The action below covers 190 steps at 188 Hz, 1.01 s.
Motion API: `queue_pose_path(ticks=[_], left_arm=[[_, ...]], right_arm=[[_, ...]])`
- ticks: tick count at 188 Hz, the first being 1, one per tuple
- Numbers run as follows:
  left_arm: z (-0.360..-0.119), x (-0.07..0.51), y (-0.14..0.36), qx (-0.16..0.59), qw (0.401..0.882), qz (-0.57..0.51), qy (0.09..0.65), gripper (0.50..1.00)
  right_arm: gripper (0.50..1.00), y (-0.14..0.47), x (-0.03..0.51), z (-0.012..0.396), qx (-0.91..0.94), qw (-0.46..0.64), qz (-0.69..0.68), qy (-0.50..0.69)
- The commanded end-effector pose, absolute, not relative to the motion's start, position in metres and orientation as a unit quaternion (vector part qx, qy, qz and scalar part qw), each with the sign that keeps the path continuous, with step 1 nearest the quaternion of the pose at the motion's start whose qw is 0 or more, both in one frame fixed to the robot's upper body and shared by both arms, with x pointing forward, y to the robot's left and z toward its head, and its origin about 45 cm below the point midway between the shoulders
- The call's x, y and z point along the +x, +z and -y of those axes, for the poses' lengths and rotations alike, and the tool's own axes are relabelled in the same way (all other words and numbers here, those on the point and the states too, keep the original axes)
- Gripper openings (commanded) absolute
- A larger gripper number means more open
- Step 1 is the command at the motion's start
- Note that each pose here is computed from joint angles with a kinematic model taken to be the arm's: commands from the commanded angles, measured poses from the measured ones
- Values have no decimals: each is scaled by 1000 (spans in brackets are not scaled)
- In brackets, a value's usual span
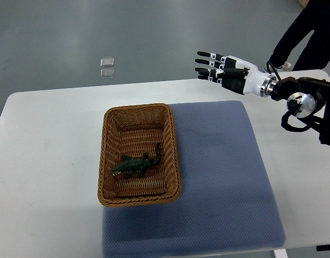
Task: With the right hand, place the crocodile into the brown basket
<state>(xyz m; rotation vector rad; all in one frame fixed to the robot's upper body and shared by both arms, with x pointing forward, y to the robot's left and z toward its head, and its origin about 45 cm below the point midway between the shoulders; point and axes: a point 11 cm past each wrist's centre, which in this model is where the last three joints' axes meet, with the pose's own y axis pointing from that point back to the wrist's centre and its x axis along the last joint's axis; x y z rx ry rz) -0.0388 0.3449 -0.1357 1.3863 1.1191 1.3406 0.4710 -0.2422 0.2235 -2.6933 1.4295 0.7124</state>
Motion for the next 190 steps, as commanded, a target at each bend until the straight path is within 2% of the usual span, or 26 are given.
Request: queue_pose_path(ticks=[1,33,94,190], left_arm=[[-345,-39,-136,559,441,-451,539,1000],[-345,-39,-136,559,441,-451,539,1000],[-345,-39,-136,559,441,-451,539,1000],[-345,-39,-136,557,440,-451,541,1000]], right_arm=[[924,216,469,248,-838,35,-472,272],[924,203,464,255,-807,68,-486,329],[926,186,455,261,-789,91,-494,355],[926,180,458,280,-782,80,-520,335]])
